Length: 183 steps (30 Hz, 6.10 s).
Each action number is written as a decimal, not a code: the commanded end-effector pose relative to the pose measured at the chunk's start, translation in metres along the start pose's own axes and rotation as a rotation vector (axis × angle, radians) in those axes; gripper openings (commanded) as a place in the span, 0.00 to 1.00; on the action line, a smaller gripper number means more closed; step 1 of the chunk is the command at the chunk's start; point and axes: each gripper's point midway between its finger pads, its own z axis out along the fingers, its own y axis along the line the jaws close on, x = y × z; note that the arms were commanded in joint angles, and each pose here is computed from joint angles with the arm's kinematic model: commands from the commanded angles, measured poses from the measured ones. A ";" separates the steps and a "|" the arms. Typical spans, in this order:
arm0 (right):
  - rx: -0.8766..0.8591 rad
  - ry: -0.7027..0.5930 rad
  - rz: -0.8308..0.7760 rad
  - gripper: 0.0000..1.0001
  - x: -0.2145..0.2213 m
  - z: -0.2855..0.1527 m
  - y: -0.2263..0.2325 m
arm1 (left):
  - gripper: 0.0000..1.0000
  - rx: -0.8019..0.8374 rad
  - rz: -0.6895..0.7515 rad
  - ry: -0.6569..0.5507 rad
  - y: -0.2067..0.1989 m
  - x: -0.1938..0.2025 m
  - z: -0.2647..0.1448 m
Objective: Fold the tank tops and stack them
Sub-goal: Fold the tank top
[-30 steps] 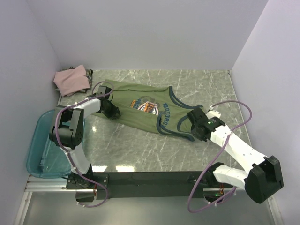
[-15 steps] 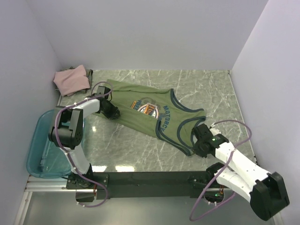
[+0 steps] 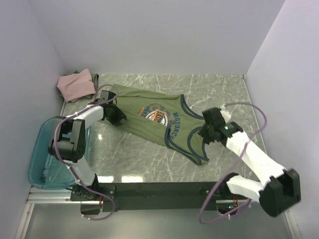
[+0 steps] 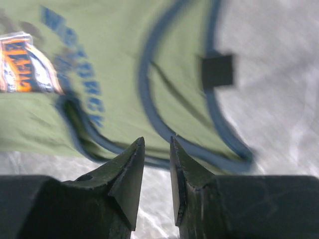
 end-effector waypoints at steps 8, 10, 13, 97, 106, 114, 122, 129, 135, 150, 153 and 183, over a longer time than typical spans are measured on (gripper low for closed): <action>-0.183 0.061 -0.083 0.32 -0.015 0.052 0.121 | 0.41 0.091 -0.002 -0.150 -0.037 -0.044 -0.032; -0.272 0.088 -0.084 0.32 0.011 0.049 0.141 | 0.40 0.083 -0.017 -0.167 -0.038 -0.049 -0.027; -0.341 0.084 -0.141 0.33 0.031 0.041 0.174 | 0.39 -0.029 -0.037 -0.257 -0.020 -0.070 -0.021; -0.100 0.054 -0.290 0.45 -0.142 0.181 0.138 | 0.45 -0.258 -0.323 -0.192 0.003 -0.046 0.007; -0.091 0.054 -0.282 0.45 -0.142 0.182 0.134 | 0.33 -0.244 -0.320 -0.193 -0.004 -0.050 0.007; -0.095 0.048 -0.284 0.44 -0.146 0.181 0.134 | 0.10 -0.220 -0.319 -0.192 -0.009 -0.054 0.008; -0.123 0.067 -0.306 0.47 -0.148 0.185 0.136 | 0.01 -0.197 -0.311 -0.181 -0.012 -0.058 0.008; -0.158 0.064 -0.313 0.51 -0.150 0.188 0.141 | 0.01 -0.170 -0.297 -0.193 -0.019 -0.066 0.001; -0.153 0.070 -0.316 0.50 -0.155 0.198 0.147 | 0.01 -0.147 -0.283 -0.195 -0.023 -0.072 -0.003; -0.132 0.098 -0.281 0.41 -0.145 0.208 0.139 | 0.01 -0.111 -0.271 -0.201 -0.031 -0.084 -0.008; -0.128 0.109 -0.275 0.31 -0.143 0.211 0.139 | 0.01 -0.104 -0.270 -0.201 -0.033 -0.084 -0.009; -0.112 0.137 -0.241 0.19 -0.132 0.209 0.129 | 0.01 -0.092 -0.268 -0.210 -0.039 -0.091 -0.013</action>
